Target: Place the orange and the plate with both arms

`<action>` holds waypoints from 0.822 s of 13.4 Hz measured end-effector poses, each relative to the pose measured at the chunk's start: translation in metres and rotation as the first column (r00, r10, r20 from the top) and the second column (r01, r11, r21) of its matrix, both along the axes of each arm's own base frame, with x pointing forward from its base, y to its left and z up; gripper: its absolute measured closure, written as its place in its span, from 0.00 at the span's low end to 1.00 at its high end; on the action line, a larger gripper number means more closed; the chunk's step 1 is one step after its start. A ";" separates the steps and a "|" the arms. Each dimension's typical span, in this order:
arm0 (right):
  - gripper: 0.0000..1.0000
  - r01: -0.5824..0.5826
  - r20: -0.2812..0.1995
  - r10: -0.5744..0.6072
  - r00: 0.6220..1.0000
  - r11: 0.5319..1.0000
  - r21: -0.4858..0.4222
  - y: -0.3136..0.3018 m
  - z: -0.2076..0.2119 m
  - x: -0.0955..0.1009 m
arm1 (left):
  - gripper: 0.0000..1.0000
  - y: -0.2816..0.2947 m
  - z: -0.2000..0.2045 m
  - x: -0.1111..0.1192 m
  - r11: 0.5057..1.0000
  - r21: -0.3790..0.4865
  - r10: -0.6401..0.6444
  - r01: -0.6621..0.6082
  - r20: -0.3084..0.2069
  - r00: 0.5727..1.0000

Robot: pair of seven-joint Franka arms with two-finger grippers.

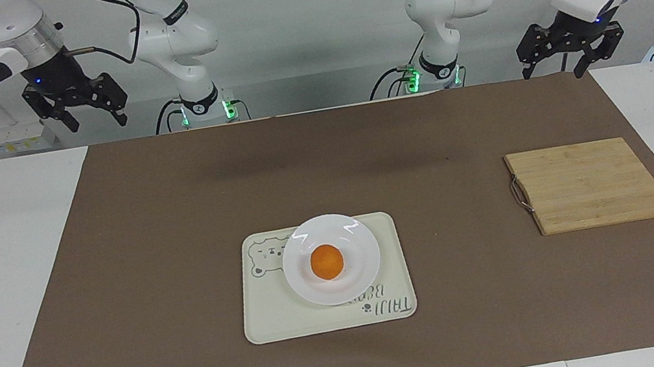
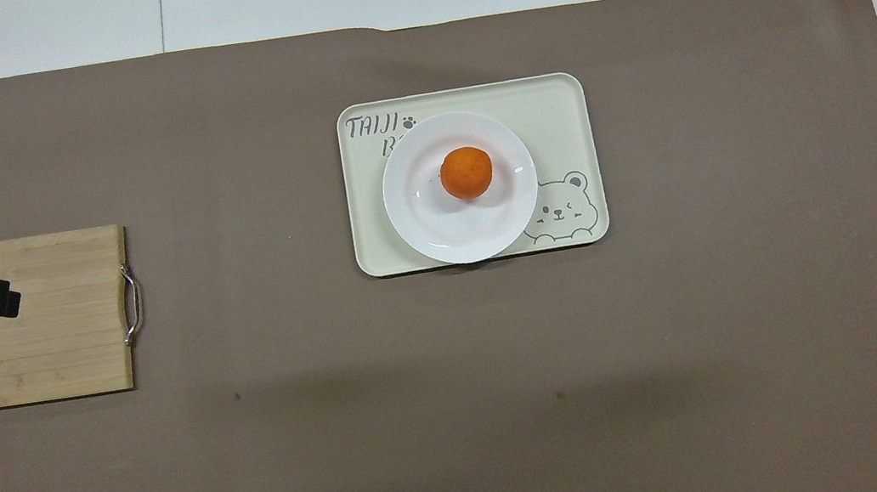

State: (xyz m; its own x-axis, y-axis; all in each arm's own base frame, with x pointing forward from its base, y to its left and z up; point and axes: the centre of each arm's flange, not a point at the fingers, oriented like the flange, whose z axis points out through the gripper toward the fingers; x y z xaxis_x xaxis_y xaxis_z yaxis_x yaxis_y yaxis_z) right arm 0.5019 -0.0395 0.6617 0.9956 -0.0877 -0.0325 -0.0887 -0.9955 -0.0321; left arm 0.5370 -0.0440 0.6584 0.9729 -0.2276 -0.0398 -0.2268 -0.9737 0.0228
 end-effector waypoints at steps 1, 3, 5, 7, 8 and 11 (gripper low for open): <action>0.00 -0.001 0.000 0.001 1.000 1.000 0.000 0.000 0.000 0.000 | 0.00 0.000 0.000 0.000 1.000 -0.001 -0.001 0.001 0.000 1.000; 0.00 -0.005 -0.001 0.005 1.000 1.000 0.000 0.002 0.000 0.000 | 0.00 0.000 0.000 0.000 1.000 -0.002 0.000 0.000 -0.003 1.000; 0.00 -0.007 -0.001 0.007 1.000 1.000 0.000 0.003 0.000 0.000 | 0.00 0.000 -0.001 -0.001 1.000 -0.001 0.000 0.000 -0.007 1.000; 0.00 -0.010 -0.001 0.010 1.000 1.000 0.000 0.004 0.000 0.000 | 0.00 0.000 -0.003 -0.002 1.000 -0.001 0.000 0.000 -0.016 1.000; 0.00 -0.011 -0.001 0.011 1.000 1.000 0.000 0.005 0.000 0.000 | 0.00 0.001 -0.005 -0.005 1.000 -0.001 0.000 0.000 -0.021 1.000; 0.00 -0.012 -0.001 0.012 1.000 1.000 0.000 0.005 0.000 0.000 | 0.00 0.001 -0.006 -0.009 1.000 -0.001 0.000 0.000 -0.025 1.000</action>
State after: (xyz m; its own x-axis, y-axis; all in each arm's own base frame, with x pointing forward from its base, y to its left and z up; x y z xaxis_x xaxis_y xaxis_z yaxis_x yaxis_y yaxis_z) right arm 0.5023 -0.0340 0.6615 0.9966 -0.0753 -0.0330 -0.0763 -0.9966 -0.0320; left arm 0.5284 -0.0428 0.6528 0.9717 -0.2273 -0.0643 -0.2258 -0.9737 0.0296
